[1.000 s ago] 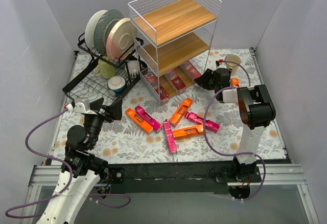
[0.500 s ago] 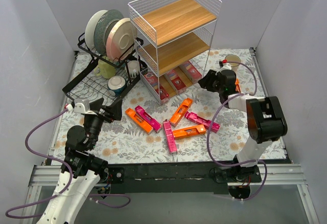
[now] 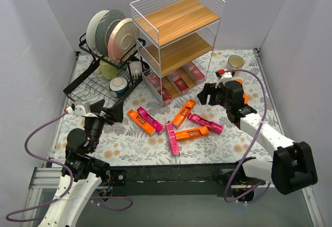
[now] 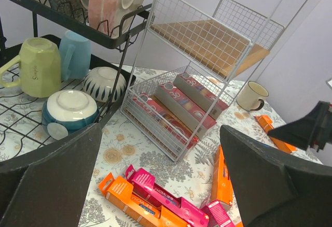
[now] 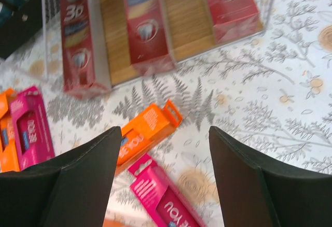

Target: Place and organize the toothpastes onto the shelf

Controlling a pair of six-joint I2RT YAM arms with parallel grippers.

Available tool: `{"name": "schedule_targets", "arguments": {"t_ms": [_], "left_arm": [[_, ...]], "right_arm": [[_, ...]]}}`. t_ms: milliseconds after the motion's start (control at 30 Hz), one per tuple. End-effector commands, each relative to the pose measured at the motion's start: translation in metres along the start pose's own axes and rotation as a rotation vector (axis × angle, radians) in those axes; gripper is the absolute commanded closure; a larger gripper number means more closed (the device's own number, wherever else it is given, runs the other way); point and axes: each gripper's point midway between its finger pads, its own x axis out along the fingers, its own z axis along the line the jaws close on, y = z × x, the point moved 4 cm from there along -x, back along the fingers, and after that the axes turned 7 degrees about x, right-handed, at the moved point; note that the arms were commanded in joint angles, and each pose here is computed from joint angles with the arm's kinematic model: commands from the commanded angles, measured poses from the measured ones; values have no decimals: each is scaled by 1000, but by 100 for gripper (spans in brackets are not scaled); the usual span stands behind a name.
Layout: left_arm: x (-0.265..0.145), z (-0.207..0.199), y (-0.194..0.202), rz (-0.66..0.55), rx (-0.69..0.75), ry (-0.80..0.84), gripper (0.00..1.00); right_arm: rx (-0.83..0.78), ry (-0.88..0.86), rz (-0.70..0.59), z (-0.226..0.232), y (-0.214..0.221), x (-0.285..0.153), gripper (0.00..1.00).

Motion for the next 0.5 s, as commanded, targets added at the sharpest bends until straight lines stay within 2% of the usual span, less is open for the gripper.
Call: {"name": "schedule_targets", "arguments": {"t_ms": [0, 200, 467], "left_arm": [[-1, -2, -11, -21, 10, 10, 2], [1, -3, -8, -10, 11, 15, 2], [2, -3, -7, -4, 16, 16, 2]], "right_arm": [[-97, -1, 135, 5, 36, -23, 22], [-150, -132, 292, 29, 71, -44, 20], [-157, -172, 372, 37, 98, -58, 18]]}}
